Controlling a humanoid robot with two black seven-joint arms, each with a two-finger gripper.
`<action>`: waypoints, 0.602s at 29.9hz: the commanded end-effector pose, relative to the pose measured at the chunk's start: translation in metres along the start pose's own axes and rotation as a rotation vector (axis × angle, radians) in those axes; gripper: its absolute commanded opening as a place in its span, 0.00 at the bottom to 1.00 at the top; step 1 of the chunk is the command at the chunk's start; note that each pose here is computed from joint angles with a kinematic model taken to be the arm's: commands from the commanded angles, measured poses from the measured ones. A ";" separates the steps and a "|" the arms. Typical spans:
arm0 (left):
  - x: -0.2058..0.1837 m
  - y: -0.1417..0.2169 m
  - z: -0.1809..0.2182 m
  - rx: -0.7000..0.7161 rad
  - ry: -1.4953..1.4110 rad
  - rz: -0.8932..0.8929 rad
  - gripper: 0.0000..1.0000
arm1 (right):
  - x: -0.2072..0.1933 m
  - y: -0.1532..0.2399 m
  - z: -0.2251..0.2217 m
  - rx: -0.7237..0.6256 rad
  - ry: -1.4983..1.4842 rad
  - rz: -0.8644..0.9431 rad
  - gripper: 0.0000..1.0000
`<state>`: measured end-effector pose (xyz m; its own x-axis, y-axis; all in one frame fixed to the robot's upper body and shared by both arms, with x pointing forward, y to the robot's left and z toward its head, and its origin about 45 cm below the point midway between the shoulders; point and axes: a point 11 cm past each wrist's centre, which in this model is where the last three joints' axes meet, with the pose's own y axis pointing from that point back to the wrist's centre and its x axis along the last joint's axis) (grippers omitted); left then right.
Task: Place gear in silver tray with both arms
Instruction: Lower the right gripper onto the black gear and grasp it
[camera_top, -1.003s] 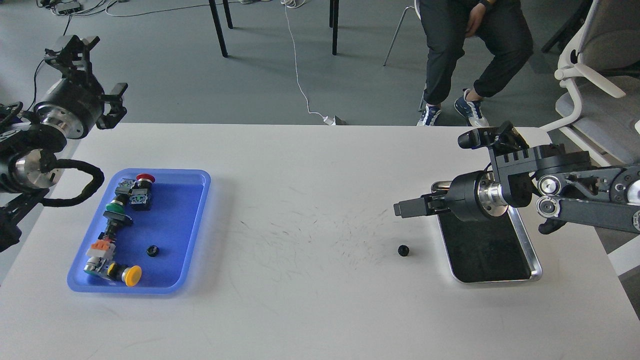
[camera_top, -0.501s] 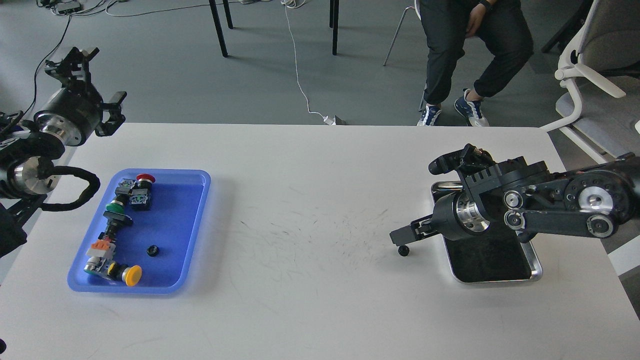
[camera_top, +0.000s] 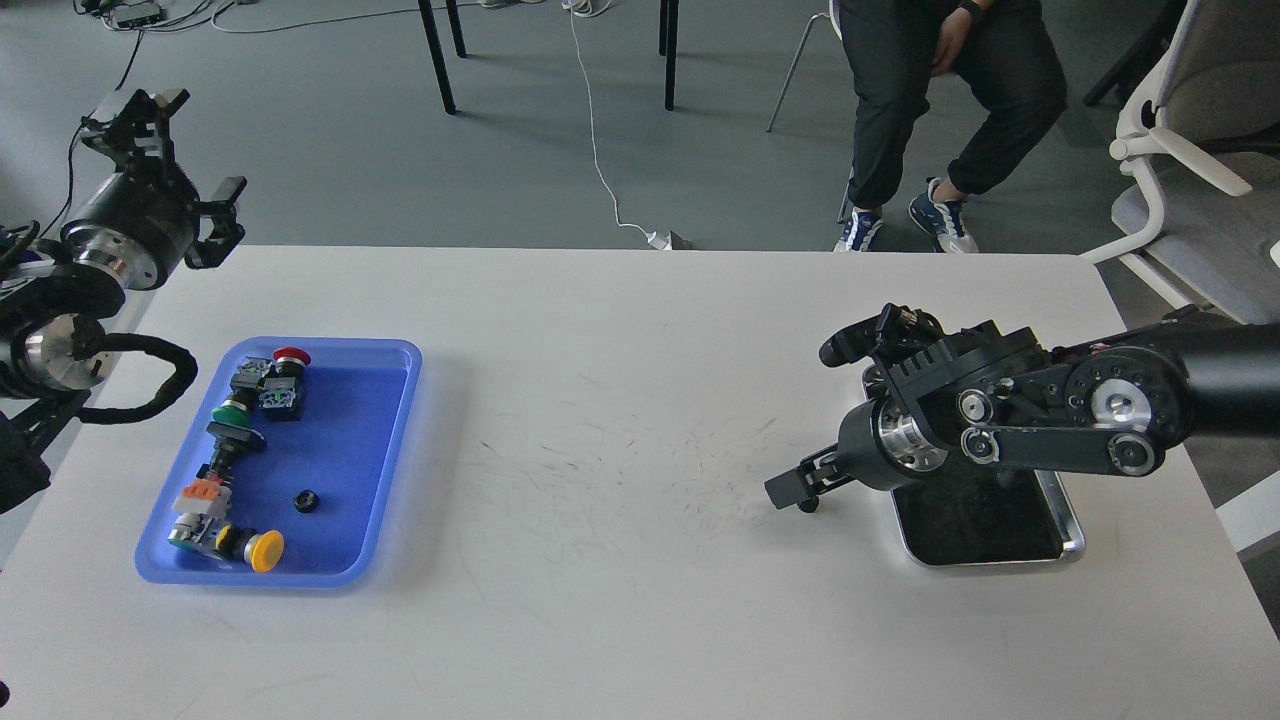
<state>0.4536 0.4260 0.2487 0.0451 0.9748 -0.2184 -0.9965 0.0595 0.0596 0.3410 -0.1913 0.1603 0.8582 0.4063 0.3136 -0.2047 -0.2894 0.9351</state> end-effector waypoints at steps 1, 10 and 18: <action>-0.001 0.000 0.000 -0.004 0.001 -0.001 0.98 | -0.005 -0.004 -0.002 -0.004 0.015 -0.038 0.80; 0.000 0.000 0.001 -0.007 0.003 0.000 0.98 | -0.009 -0.006 0.002 -0.028 0.030 -0.079 0.64; 0.000 0.000 0.001 -0.009 0.003 0.001 0.98 | -0.006 -0.010 0.004 -0.047 0.041 -0.080 0.40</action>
<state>0.4540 0.4260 0.2500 0.0436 0.9742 -0.2214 -0.9971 0.0562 0.0508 0.3382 -0.1937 0.1505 0.8542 0.4586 0.2452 -0.1548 -0.2259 0.9618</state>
